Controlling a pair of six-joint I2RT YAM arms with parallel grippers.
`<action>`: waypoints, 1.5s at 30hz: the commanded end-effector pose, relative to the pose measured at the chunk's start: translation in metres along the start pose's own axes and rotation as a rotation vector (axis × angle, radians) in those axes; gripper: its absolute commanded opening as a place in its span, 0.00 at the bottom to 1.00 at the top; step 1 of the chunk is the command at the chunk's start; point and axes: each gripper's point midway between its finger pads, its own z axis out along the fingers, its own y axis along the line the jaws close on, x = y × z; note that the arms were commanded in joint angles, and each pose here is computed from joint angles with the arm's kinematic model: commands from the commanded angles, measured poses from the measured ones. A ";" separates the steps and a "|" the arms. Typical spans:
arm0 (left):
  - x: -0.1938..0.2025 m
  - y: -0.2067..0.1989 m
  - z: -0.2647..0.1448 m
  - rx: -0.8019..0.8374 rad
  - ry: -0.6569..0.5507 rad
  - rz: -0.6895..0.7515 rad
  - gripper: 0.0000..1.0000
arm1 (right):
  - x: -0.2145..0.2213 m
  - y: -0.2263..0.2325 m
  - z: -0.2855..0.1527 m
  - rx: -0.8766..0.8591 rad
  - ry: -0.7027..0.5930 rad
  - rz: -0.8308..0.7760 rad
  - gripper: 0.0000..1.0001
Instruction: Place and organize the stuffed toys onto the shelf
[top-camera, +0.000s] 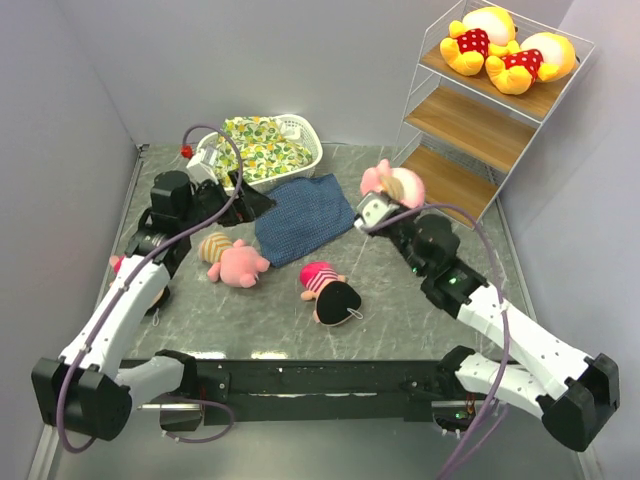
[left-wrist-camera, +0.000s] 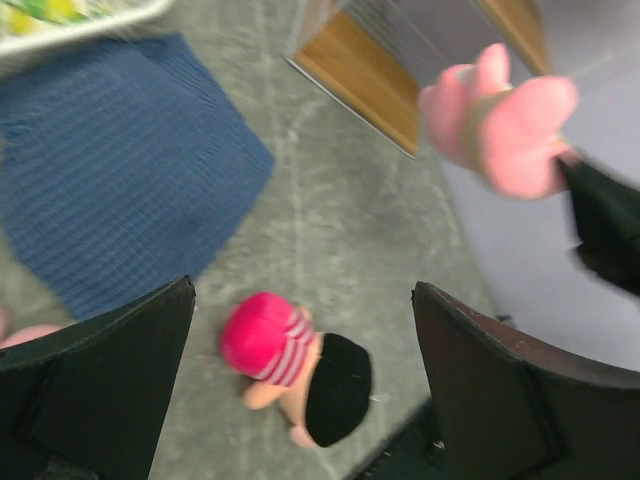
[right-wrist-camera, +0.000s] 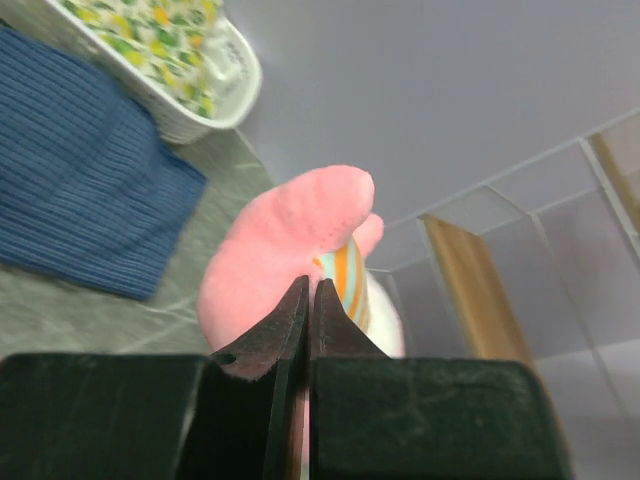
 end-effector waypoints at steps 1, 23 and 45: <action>-0.019 0.024 -0.019 -0.151 -0.142 0.171 0.96 | -0.017 -0.070 -0.005 0.099 -0.010 -0.075 0.00; -0.025 0.011 -0.053 -0.164 -0.259 0.262 0.96 | 0.014 -0.177 0.028 0.203 0.137 -0.381 0.00; -0.030 -0.004 -0.069 -0.131 -0.305 0.296 0.96 | 0.007 -0.224 0.076 0.233 0.139 -0.555 0.00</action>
